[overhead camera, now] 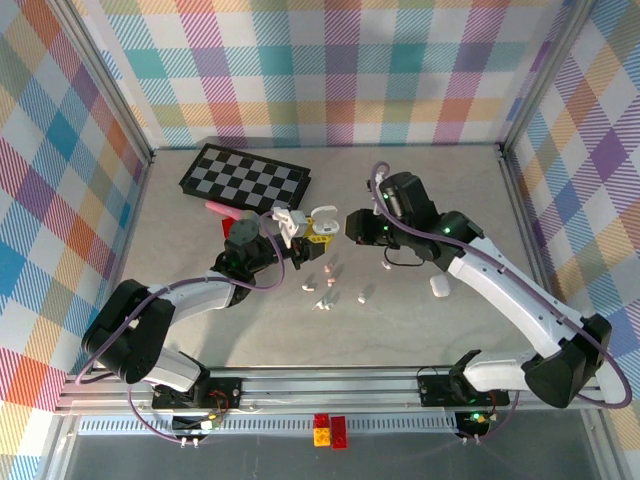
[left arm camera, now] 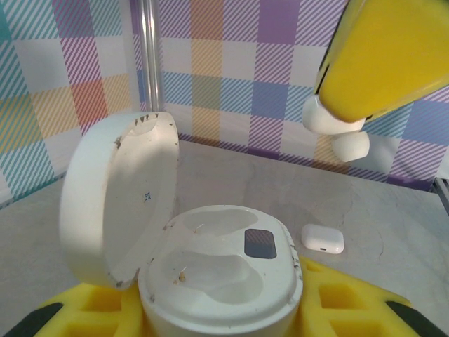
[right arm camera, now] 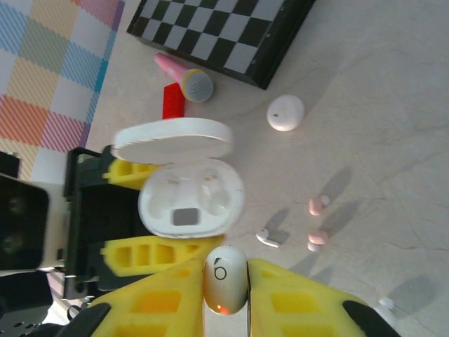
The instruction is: Insert wireless bluetooth earbuds into charging case
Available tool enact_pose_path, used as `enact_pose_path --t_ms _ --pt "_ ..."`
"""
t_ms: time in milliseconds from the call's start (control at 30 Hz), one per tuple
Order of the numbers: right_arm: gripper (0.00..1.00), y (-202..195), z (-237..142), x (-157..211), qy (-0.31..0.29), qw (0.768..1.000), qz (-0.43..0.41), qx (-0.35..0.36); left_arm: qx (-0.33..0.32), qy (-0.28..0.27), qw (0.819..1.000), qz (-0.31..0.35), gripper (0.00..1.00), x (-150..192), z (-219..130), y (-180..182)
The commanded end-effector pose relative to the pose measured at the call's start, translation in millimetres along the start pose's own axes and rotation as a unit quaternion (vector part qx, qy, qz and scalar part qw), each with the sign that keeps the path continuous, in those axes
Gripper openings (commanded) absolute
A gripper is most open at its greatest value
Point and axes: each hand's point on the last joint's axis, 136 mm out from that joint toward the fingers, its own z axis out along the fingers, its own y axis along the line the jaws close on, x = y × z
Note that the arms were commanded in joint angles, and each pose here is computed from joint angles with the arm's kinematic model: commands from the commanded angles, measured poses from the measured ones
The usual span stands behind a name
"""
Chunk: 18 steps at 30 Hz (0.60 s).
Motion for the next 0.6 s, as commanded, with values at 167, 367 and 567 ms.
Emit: enact_pose_path --t_ms 167,367,567 --pt "0.20 35.4 18.1 -14.2 -0.001 0.999 -0.046 -0.030 0.002 -0.012 0.999 0.029 0.33 -12.8 0.7 1.2" --pt "0.20 41.7 34.2 -15.8 0.009 0.998 -0.052 -0.037 0.006 -0.016 0.999 0.028 0.33 -15.0 1.4 -2.6" --pt "0.20 42.7 44.6 -14.3 0.018 0.998 -0.052 -0.038 0.004 -0.021 0.999 0.031 0.33 -17.9 1.3 -2.7"
